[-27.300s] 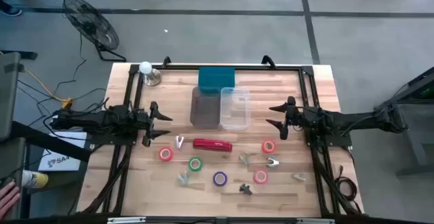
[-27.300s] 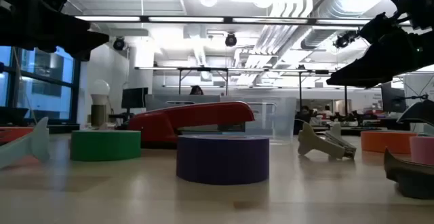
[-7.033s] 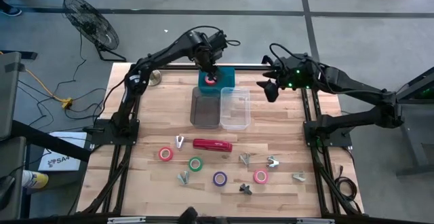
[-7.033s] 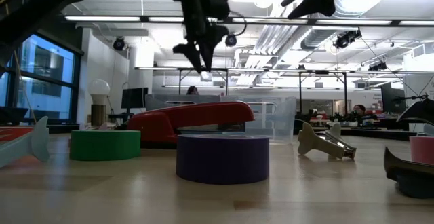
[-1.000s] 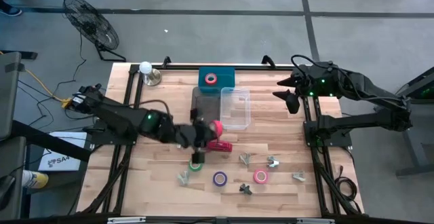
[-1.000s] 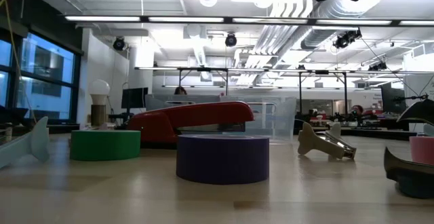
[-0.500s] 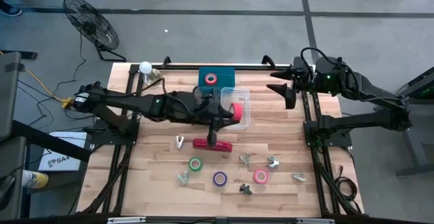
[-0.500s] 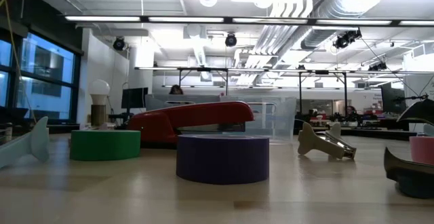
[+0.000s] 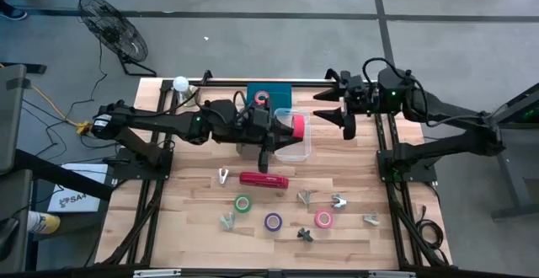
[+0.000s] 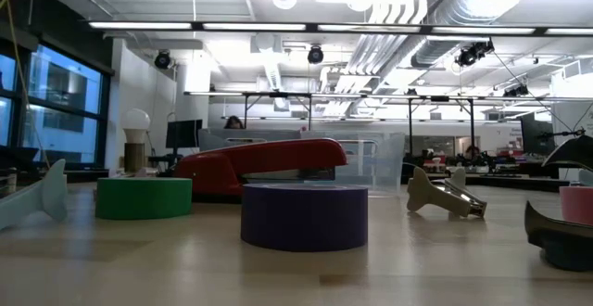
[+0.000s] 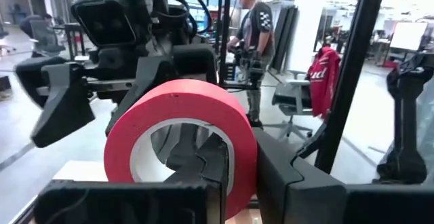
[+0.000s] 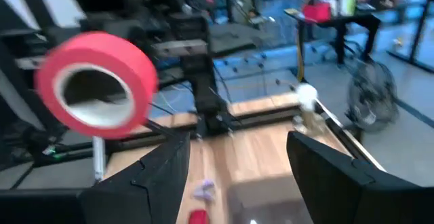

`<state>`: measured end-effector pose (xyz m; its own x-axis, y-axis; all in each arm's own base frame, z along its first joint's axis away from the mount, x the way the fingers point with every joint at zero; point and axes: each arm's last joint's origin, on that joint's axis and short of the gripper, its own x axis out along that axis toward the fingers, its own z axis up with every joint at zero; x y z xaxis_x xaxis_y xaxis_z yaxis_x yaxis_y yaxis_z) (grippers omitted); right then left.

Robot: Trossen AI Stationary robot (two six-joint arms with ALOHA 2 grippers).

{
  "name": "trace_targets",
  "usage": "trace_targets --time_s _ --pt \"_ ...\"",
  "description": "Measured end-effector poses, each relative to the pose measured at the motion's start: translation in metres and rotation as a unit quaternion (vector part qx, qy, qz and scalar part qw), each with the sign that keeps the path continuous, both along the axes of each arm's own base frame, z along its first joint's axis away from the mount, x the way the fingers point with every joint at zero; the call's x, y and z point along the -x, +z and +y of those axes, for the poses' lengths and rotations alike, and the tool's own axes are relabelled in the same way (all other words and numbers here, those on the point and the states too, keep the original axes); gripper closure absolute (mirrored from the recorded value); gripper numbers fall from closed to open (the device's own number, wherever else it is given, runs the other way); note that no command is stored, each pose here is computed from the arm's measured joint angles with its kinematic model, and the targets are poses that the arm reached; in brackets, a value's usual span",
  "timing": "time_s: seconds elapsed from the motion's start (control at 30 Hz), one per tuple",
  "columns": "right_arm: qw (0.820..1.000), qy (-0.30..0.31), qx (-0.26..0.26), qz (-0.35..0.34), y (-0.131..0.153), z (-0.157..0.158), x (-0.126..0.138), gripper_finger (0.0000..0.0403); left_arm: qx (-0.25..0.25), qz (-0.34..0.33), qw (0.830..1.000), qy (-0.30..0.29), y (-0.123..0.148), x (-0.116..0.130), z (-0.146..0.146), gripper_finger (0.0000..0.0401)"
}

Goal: Pick and place Stapler, Stapler remover, tape
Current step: Put the red tape into the blue bin

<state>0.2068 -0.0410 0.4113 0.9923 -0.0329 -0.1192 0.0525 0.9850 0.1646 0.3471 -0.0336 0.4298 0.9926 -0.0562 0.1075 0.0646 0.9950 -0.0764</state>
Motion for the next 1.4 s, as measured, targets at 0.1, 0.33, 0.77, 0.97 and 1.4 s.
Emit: trace_targets --time_s 0.1,0.33,0.77,0.97,1.4 --pt "1.0 0.016 0.01 -0.016 0.001 0.005 -0.008 0.0164 0.007 0.0 1.0 0.0 0.0 0.0 0.001 0.0363" --pt "0.998 0.027 0.017 -0.049 0.005 0.012 -0.017 0.0165 0.008 0.0 1.0 0.01 0.0 0.0 0.002 0.0363" --pt "0.997 0.053 0.016 -0.054 -0.008 0.02 -0.052 0.0166 0.009 0.002 1.0 0.016 0.0 0.0 0.002 0.0363" --pt "0.996 0.054 0.018 -0.066 -0.008 0.021 -0.058 0.0176 0.008 0.004 1.0 0.015 -0.001 0.0 0.001 0.0363" --pt "0.996 0.039 0.028 -0.072 -0.006 0.018 -0.055 0.0322 0.011 0.005 1.0 0.012 -0.001 0.0 0.002 0.0363"
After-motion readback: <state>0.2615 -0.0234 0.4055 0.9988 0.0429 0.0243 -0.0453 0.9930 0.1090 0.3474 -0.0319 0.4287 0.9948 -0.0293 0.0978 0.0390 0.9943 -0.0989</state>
